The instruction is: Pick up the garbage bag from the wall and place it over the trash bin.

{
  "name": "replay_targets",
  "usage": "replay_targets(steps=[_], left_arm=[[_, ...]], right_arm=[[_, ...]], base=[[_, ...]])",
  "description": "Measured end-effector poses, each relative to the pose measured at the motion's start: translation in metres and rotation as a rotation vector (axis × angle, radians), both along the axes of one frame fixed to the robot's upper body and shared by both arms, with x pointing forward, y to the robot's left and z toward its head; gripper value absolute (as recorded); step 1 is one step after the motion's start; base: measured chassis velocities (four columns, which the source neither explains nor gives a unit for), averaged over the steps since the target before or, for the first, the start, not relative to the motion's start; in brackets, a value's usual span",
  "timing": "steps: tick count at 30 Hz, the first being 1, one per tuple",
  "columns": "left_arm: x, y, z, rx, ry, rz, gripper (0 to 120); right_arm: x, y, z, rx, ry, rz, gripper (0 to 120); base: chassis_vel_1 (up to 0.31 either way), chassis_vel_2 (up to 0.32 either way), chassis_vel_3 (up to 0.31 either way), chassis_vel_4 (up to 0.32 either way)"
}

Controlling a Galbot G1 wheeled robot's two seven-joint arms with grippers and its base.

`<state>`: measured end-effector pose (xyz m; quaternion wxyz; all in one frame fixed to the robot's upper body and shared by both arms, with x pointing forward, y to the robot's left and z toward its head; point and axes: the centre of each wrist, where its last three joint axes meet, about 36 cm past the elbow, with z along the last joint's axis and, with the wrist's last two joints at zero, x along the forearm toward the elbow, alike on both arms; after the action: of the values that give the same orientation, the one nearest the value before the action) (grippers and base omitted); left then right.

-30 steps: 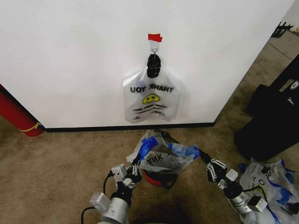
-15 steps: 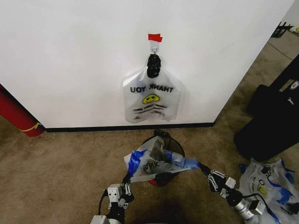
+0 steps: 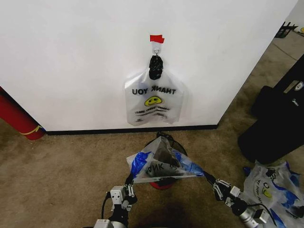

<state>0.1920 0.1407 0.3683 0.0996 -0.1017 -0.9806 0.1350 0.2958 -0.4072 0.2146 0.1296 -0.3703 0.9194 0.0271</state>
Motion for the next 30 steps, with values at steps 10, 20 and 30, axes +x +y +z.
replay_targets(steps=[10,20,30], left_arm=[[0.074,0.040,0.022,0.005,-0.292,-0.261,0],[0.091,0.065,0.022,0.112,-0.280,-0.371,0],[0.080,0.081,-0.001,0.259,-0.222,-0.344,0]], right_arm=[[0.010,0.034,0.021,0.051,-0.051,0.049,0],[0.004,0.020,0.023,0.017,-0.030,0.077,0],[-0.019,-0.011,0.019,-0.072,0.048,0.249,0]], base=[[0.000,0.000,0.000,0.000],[0.000,0.000,0.000,0.000],[0.000,0.000,0.000,0.000]])
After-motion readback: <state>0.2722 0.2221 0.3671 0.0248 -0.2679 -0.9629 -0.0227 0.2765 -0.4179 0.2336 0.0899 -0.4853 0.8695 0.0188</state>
